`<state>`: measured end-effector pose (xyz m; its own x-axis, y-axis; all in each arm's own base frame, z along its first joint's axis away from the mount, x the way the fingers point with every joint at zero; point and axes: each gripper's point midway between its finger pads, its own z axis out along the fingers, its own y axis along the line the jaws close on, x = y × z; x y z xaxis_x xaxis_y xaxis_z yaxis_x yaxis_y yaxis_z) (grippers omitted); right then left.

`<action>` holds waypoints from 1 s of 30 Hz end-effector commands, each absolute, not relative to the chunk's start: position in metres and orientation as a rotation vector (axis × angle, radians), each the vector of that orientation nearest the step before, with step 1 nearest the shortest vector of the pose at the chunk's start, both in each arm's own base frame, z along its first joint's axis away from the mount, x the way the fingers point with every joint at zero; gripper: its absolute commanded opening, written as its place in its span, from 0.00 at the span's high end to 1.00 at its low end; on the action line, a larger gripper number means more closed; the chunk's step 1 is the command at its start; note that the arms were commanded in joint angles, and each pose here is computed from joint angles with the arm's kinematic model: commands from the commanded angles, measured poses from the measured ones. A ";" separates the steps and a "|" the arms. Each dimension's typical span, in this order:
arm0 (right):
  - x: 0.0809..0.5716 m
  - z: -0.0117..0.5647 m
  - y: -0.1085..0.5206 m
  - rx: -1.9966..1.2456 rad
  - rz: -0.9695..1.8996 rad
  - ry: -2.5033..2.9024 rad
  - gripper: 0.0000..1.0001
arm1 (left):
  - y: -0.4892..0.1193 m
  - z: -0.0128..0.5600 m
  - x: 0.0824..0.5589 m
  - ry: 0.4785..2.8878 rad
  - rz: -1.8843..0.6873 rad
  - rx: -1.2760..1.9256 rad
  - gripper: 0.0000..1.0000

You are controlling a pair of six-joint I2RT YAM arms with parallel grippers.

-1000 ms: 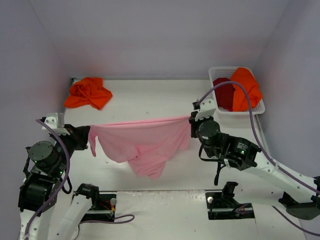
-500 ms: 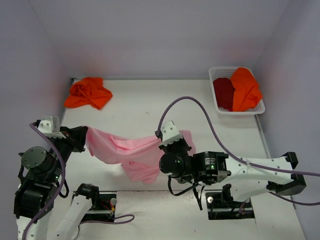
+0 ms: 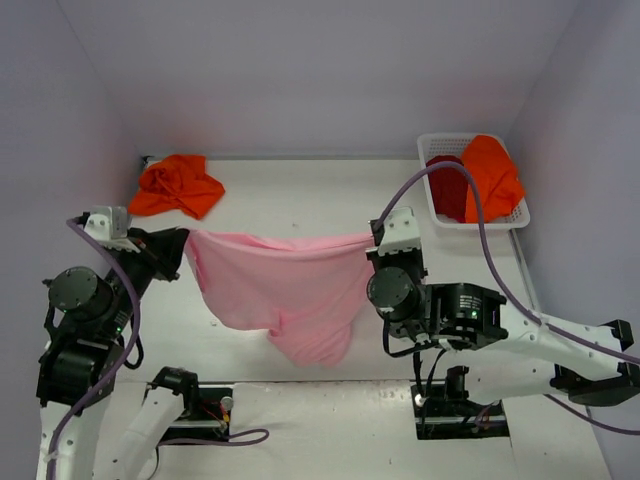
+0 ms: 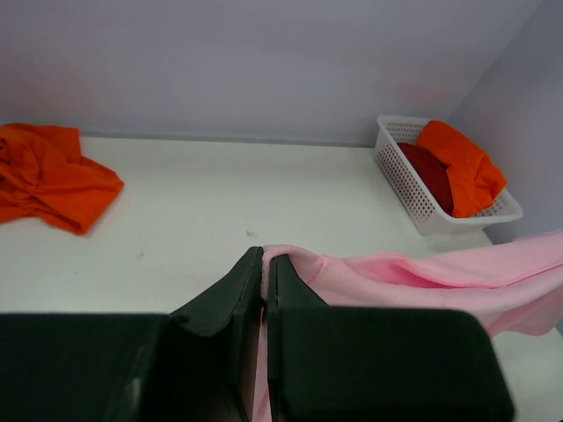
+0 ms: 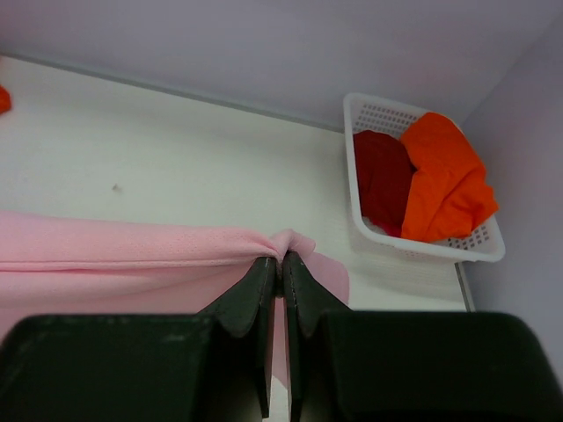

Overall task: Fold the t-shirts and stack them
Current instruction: Flatten the tshirt out

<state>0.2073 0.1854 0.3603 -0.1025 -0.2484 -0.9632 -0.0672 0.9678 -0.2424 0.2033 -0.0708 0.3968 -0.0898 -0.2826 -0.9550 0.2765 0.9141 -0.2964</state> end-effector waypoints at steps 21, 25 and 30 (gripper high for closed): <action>0.300 0.319 0.150 -0.128 -0.202 1.822 1.00 | -0.105 0.398 0.319 1.553 -0.584 -0.045 1.00; 0.315 0.293 0.143 -0.125 -0.197 1.872 1.00 | -0.110 0.380 0.336 1.595 -0.592 -0.058 1.00; 0.330 0.265 0.132 -0.106 -0.221 1.919 1.00 | -0.131 0.372 0.364 1.592 -0.618 -0.039 1.00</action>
<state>0.3163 0.1249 0.2589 -0.3938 -0.2410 -0.8870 0.0298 0.9612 -0.2744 0.3500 -0.1177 0.3300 -0.2670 -0.3421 -0.9009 0.2560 0.8761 -0.4086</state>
